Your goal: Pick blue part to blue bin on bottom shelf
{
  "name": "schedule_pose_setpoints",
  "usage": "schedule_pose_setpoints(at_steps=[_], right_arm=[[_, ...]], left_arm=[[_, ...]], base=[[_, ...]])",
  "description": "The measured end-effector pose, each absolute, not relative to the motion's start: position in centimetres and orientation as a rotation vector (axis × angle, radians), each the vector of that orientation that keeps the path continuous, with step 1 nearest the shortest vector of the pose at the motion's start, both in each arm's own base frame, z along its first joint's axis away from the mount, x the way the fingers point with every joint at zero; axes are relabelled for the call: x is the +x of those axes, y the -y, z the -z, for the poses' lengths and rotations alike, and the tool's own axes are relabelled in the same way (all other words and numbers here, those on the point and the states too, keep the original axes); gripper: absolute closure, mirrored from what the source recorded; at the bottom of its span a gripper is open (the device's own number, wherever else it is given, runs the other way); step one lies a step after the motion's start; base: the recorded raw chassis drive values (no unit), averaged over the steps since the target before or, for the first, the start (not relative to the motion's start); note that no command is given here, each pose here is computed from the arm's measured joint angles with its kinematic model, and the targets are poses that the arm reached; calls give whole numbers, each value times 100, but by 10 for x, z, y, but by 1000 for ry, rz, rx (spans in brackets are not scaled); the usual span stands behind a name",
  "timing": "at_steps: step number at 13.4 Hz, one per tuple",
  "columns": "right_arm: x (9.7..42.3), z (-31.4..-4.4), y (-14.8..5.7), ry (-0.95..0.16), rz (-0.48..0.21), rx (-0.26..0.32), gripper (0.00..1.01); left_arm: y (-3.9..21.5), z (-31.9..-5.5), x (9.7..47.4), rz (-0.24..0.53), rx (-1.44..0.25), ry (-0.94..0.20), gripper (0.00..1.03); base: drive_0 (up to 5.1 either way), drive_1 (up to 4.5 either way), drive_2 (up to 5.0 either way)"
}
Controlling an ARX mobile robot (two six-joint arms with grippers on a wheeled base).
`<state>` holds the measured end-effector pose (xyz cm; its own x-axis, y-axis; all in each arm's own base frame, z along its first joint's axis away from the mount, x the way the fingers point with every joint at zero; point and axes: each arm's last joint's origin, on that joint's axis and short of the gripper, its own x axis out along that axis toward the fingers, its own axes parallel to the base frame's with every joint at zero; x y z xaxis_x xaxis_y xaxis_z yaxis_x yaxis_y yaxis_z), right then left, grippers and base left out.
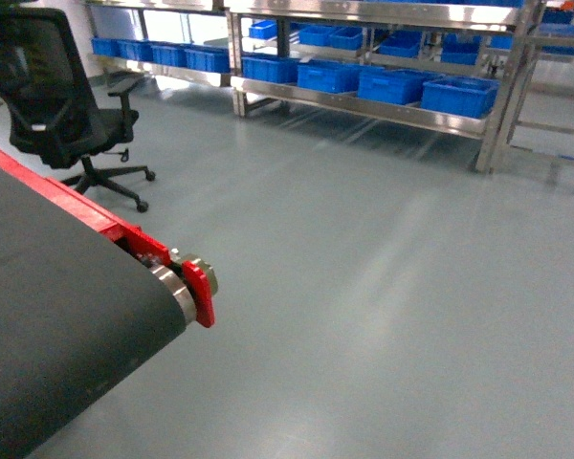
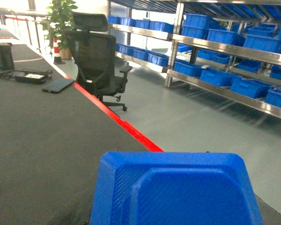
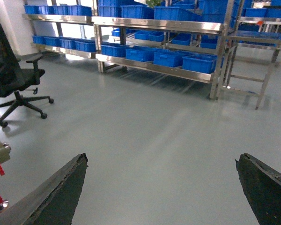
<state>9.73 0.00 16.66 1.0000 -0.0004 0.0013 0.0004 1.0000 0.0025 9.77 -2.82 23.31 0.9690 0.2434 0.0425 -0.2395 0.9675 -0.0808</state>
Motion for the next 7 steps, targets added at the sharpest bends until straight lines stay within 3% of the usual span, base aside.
schedule_pose_setpoints(at_steps=[7], right_arm=[[97,-167,0,1,0,2,3]], left_arm=[[28,-233,98,-244,-75,53,60]], base=[[-153,-153,-153]])
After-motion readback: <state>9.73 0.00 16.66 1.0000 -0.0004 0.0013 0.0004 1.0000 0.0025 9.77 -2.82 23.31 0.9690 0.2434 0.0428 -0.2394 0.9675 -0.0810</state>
